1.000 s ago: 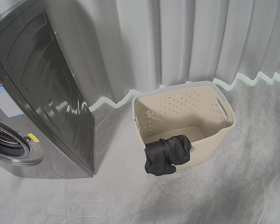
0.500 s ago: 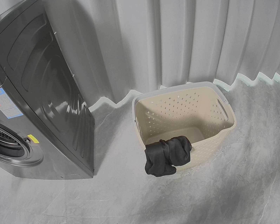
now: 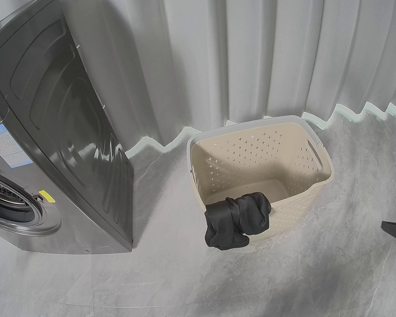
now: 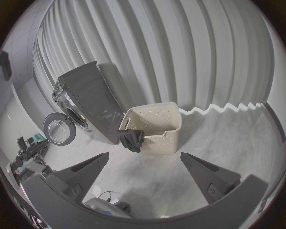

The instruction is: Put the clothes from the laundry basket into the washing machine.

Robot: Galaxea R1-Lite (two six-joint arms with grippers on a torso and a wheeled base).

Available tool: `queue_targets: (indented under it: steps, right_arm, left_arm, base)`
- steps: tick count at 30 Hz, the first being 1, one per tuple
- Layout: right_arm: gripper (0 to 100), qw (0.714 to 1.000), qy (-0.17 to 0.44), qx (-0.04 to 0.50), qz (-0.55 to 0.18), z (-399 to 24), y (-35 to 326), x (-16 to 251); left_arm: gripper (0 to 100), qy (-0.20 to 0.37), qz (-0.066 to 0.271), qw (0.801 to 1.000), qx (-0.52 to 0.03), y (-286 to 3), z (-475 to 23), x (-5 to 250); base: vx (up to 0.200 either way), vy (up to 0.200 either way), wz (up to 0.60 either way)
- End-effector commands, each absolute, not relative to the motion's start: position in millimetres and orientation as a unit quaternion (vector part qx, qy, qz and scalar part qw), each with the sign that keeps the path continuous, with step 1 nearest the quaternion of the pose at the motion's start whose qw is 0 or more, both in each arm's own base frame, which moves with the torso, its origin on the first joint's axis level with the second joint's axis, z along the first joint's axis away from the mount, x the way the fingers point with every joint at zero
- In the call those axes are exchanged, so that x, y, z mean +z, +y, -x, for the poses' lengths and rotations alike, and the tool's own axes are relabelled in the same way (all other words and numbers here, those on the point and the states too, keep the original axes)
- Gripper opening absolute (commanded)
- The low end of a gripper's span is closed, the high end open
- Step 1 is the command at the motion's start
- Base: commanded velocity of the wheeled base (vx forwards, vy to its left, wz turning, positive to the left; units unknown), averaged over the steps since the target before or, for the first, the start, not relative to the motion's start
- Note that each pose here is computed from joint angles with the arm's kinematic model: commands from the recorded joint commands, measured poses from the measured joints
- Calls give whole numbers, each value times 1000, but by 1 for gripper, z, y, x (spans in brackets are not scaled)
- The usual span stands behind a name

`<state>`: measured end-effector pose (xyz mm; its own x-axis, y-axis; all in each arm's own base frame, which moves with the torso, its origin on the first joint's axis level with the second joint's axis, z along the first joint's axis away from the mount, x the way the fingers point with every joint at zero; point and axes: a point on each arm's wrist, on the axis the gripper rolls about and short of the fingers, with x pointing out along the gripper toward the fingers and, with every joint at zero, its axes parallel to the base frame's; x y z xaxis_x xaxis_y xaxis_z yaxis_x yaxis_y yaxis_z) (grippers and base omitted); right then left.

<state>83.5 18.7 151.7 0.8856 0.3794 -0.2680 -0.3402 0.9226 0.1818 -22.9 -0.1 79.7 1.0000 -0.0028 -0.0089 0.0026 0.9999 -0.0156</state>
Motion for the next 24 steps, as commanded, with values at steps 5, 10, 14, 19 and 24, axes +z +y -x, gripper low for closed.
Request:
queue_targets:
  steps: [5,10,14,19,24]
  right_arm:
    - [100,917,308,236,-89,-162,99,99]
    - [100,911,329,238,-75,-170,110,89]
    - [100,907,346,230,-66,-178,117,78]
    - [100,908,326,256,-61,-189,139,63]
    - [100,921,283,260,-62,-209,157,49]
  left_arm:
    - [100,4,8,1000,-2,0,23,75]
    - [100,4,10,1000,-1,0,23,75]
    - [100,4,8,1000,-2,0,23,75]
    - [100,4,10,1000,-1,0,23,75]
    - [100,4,10,1000,-2,0,23,75]
  base:
    - [0,0,0]
    - [120,0,0]
    - [0,0,0]
    - [0,0,0]
    - [0,0,0]
